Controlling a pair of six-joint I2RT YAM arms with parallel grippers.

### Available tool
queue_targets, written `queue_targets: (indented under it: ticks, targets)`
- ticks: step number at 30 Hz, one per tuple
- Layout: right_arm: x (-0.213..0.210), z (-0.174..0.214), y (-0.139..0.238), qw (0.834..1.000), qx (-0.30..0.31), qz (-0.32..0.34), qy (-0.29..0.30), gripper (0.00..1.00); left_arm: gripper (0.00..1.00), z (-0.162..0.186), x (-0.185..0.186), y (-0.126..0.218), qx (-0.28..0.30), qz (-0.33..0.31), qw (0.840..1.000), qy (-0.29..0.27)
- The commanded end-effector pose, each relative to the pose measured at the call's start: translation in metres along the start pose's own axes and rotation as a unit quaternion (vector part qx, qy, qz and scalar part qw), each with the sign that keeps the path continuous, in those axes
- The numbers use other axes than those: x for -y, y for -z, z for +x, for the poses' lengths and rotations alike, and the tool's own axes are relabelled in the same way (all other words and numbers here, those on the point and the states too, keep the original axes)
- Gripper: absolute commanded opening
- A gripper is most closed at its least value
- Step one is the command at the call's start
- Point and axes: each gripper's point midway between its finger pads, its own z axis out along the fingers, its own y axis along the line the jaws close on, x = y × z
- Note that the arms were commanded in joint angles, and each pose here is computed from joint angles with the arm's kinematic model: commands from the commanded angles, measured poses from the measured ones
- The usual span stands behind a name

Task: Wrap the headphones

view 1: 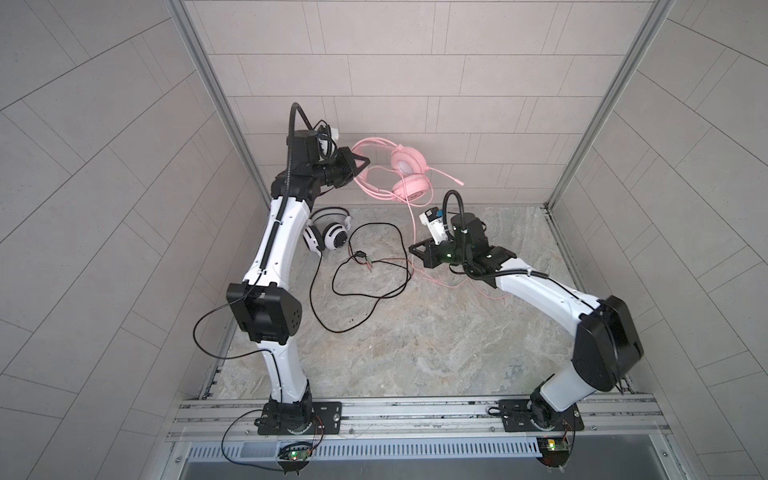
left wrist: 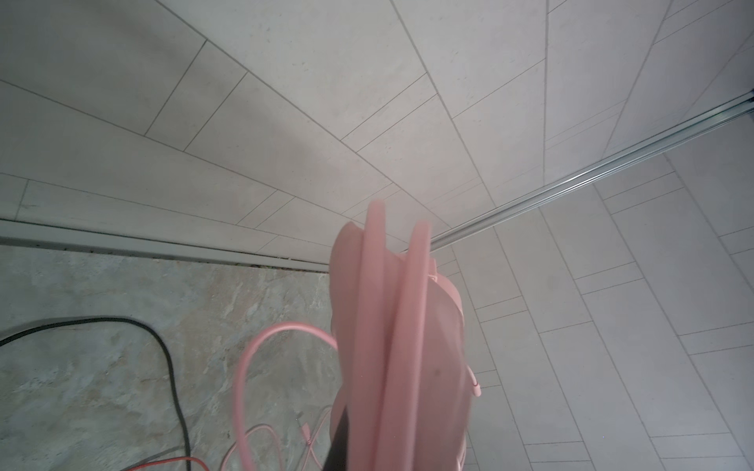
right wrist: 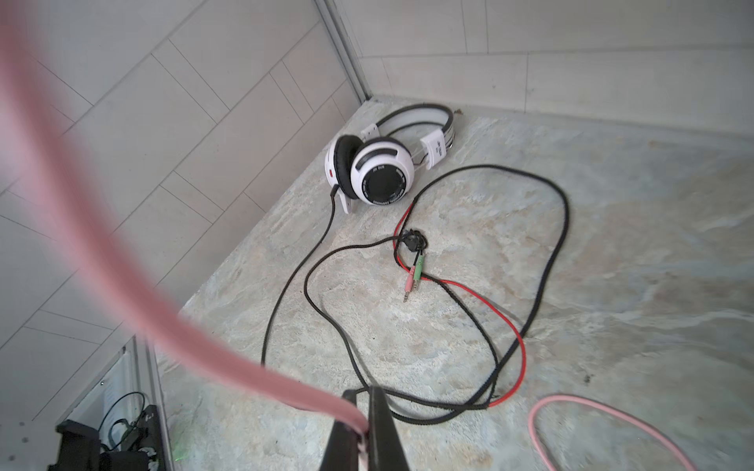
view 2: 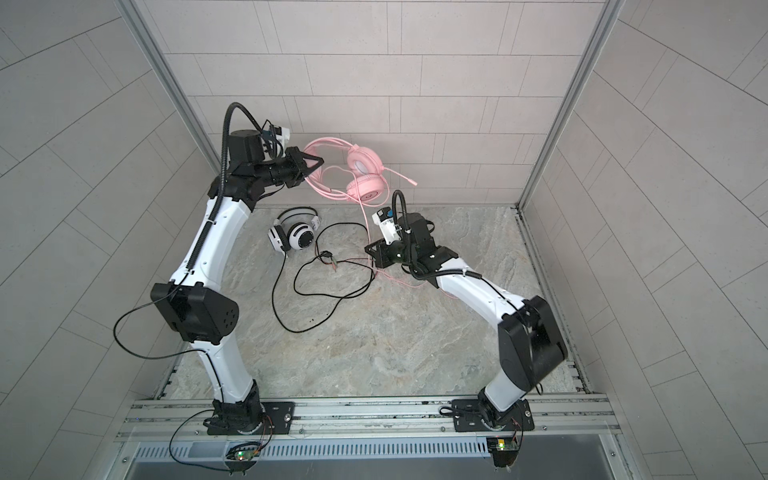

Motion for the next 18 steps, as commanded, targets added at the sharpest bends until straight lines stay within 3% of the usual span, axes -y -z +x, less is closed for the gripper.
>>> queue_targets:
  ticks: [1, 6, 10, 13, 18]
  targets:
    - [-0.008, -0.026, 0.058, 0.998, 0.001, 0.051, 0.045, 0.00, 0.00, 0.001, 0.012, 0.019, 0.012, 0.001, 0.999, -0.045]
    - [-0.006, -0.070, 0.114, 0.994, 0.021, 0.093, 0.057, 0.00, 0.00, 0.027, -0.002, 0.022, -0.029, -0.016, 0.997, -0.068]
    - [0.013, -0.105, 0.143, 0.986, 0.037, 0.144, 0.072, 0.00, 0.00, 0.056, 0.002, 0.026, -0.085, 0.011, 0.993, -0.075]
    - [0.030, -0.133, 0.154, 0.984, 0.067, 0.154, 0.063, 0.00, 0.00, 0.077, 0.006, 0.032, -0.123, 0.024, 0.989, -0.081]
    - [0.043, -0.167, 0.140, 0.987, 0.082, 0.127, 0.062, 0.00, 0.00, 0.106, 0.034, 0.037, -0.172, 0.082, 0.978, -0.085]
